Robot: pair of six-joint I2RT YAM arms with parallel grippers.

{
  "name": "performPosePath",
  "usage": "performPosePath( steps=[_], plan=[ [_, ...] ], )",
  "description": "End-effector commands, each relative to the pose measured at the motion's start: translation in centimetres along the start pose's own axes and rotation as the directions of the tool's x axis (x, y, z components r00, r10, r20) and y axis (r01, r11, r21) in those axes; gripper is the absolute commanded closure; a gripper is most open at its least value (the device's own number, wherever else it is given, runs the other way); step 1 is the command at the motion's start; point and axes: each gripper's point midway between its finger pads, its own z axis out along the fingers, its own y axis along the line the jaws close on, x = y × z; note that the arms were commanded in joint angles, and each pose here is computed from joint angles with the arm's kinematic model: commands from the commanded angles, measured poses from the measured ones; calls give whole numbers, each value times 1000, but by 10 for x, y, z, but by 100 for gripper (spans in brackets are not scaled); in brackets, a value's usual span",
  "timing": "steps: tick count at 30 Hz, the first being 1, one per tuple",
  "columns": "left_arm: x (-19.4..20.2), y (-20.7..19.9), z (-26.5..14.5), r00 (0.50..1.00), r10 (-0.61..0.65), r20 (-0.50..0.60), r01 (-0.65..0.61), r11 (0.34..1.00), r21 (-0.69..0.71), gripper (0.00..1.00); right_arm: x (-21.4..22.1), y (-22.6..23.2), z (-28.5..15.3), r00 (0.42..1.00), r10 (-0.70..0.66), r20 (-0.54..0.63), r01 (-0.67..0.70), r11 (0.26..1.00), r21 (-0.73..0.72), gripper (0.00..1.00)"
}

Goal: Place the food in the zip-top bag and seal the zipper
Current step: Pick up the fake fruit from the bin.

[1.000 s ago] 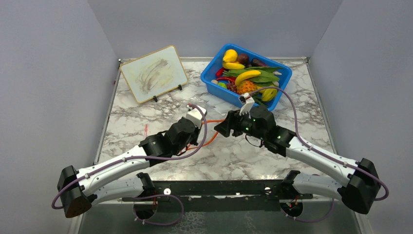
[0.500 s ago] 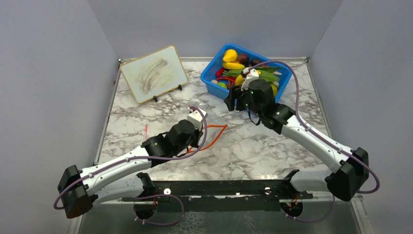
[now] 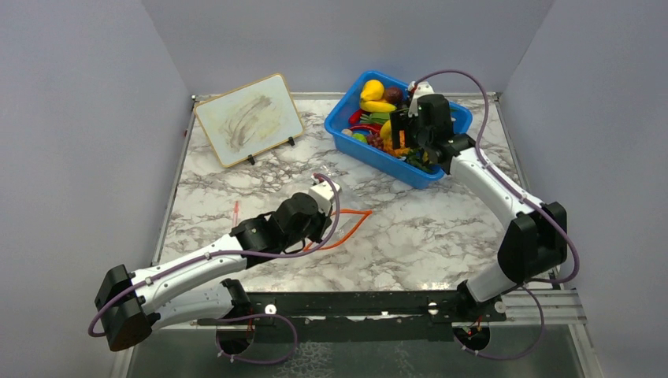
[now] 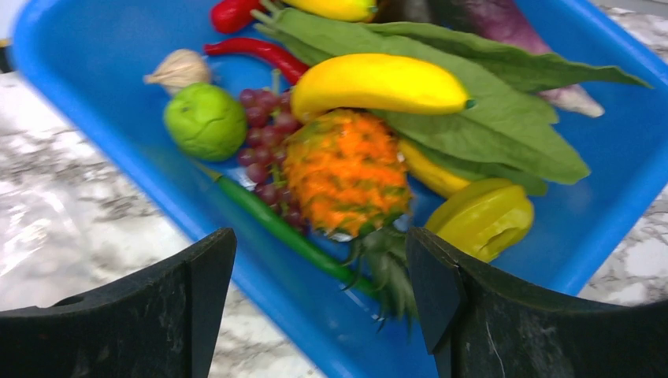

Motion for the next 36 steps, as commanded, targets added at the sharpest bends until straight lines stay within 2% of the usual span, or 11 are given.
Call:
performPosePath(
  steps=[1, 7, 13, 25, 36],
  plan=[
    [-14, -9, -5, 999, 54, -2, -54, 997, 51, 100, 5, -4, 26, 992, -120, -47, 117, 992, -45, 18],
    [-17, -7, -7, 990, 140, -10, -140, 989, 58, 100, 17, -6, 49, 971, -217, -99, 211, 975, -69, 16],
    [-10, -7, -7, 989, 149, -20, -147, 987, 66, 100, 46, -12, 68, 943, -275, -187, 263, 961, -89, 15],
    [-15, -1, -14, 989, 148, 11, -148, 988, 41, 100, 72, -12, 101, 919, -334, -209, 310, 941, -138, 10],
    [-17, 1, -17, 989, 143, 26, -144, 989, 33, 100, 98, -6, 109, 906, -339, -255, 291, 934, -209, 16]
  ],
)
